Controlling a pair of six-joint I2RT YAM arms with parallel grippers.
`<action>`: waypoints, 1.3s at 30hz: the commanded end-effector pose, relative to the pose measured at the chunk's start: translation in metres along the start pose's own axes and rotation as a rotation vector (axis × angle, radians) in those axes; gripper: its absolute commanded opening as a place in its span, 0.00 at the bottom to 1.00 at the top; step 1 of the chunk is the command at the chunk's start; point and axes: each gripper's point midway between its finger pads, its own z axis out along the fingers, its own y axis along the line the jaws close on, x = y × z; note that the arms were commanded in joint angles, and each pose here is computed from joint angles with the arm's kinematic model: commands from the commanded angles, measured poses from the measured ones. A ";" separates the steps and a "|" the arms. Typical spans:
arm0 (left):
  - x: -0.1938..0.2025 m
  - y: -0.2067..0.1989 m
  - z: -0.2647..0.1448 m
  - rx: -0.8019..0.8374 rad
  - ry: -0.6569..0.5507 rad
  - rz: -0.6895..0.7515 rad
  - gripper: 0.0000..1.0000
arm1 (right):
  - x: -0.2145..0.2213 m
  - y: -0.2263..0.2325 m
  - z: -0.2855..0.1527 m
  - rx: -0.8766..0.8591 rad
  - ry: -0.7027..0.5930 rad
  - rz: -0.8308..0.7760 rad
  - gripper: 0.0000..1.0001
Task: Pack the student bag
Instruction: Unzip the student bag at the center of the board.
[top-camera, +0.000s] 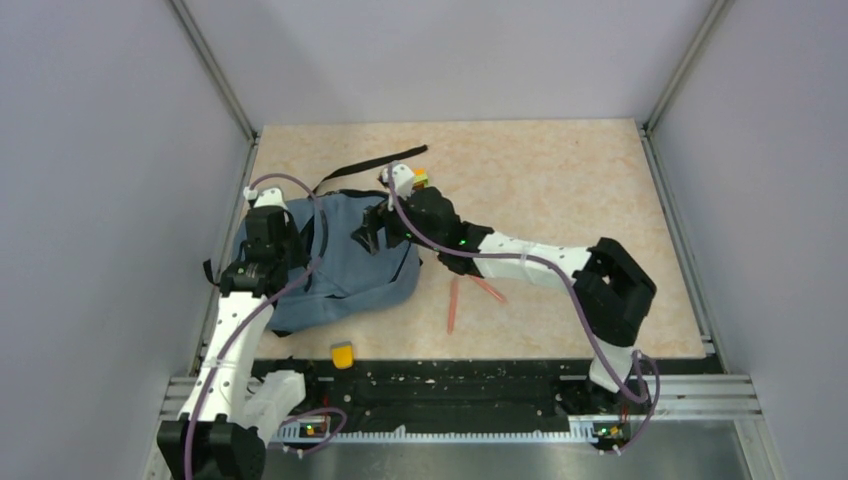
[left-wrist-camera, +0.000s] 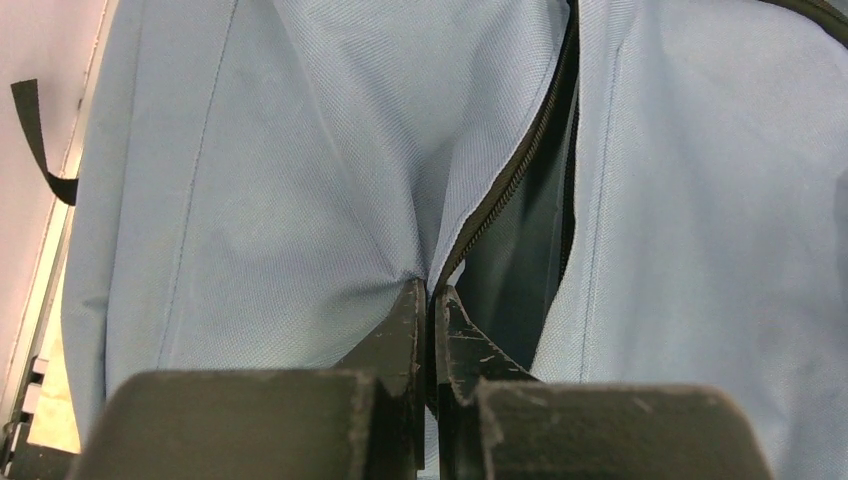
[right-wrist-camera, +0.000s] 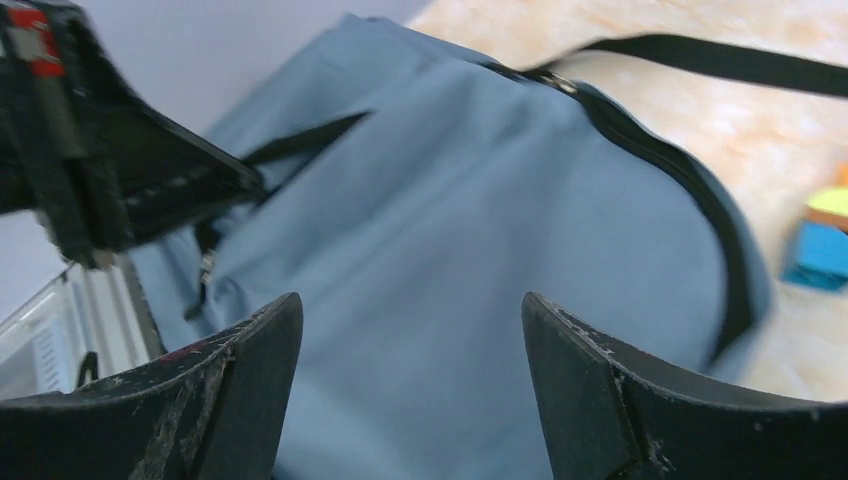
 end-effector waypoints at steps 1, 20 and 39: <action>-0.038 -0.028 -0.010 0.143 -0.130 -0.020 0.00 | -0.016 0.049 0.034 -0.139 -0.060 -0.001 0.79; -0.038 -0.036 -0.014 0.193 -0.134 -0.016 0.00 | 0.036 0.041 0.122 -0.008 0.089 0.013 0.75; -0.044 -0.014 0.010 0.014 -0.063 -0.019 0.36 | 0.056 0.019 0.084 0.073 0.048 0.100 0.00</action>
